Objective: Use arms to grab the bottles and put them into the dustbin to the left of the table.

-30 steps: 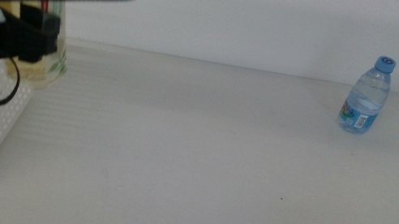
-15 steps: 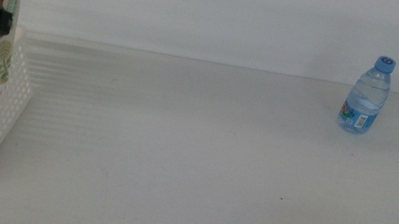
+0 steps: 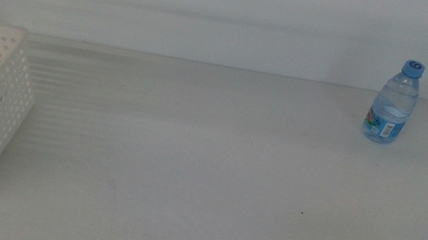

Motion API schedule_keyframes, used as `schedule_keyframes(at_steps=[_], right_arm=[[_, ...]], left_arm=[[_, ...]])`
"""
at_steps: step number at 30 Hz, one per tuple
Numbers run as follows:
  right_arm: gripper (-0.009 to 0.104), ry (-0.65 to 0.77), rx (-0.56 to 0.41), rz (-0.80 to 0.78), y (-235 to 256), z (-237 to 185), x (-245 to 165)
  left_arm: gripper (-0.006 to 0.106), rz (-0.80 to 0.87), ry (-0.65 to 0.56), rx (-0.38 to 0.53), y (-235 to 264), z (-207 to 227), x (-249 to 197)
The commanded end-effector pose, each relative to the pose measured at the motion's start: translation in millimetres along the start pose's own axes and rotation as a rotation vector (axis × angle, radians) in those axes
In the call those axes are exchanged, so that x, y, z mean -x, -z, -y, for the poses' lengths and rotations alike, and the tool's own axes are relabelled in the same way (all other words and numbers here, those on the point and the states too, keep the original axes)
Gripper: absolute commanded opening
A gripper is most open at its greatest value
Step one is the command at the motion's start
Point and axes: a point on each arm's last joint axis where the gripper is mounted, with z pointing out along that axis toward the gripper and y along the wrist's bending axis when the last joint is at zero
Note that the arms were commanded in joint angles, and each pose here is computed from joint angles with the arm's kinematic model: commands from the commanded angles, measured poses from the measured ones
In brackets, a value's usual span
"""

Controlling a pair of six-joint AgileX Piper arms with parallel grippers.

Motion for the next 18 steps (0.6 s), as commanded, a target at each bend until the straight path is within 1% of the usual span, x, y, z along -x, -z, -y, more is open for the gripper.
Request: schedule_keyframes(at_steps=[1, 4, 10, 15, 18], right_arm=[[0.067, 0.018, -0.026, 0.110, 3.1, 2.1, 10.6], [0.067, 0.018, -0.026, 0.110, 3.1, 2.1, 10.6], [0.067, 0.018, -0.026, 0.110, 3.1, 2.1, 10.6], [0.067, 0.018, -0.026, 0.110, 3.1, 2.1, 10.6], [0.067, 0.018, -0.026, 0.110, 3.1, 2.1, 10.6]], left_arm=[[-0.005, 0.099, 0.013, 0.012, 25.5, -3.3, 13.0], [-0.005, 0.016, 0.037, 0.003, 19.2, -13.0, 10.1], [-0.005, -0.127, 0.091, 0.021, -6.0, -39.4, 2.9], [-0.005, -0.218, 0.103, 0.032, -32.6, -53.6, 0.0], [-0.005, -0.264, 0.112, 0.020, -51.0, -59.3, -1.0]])
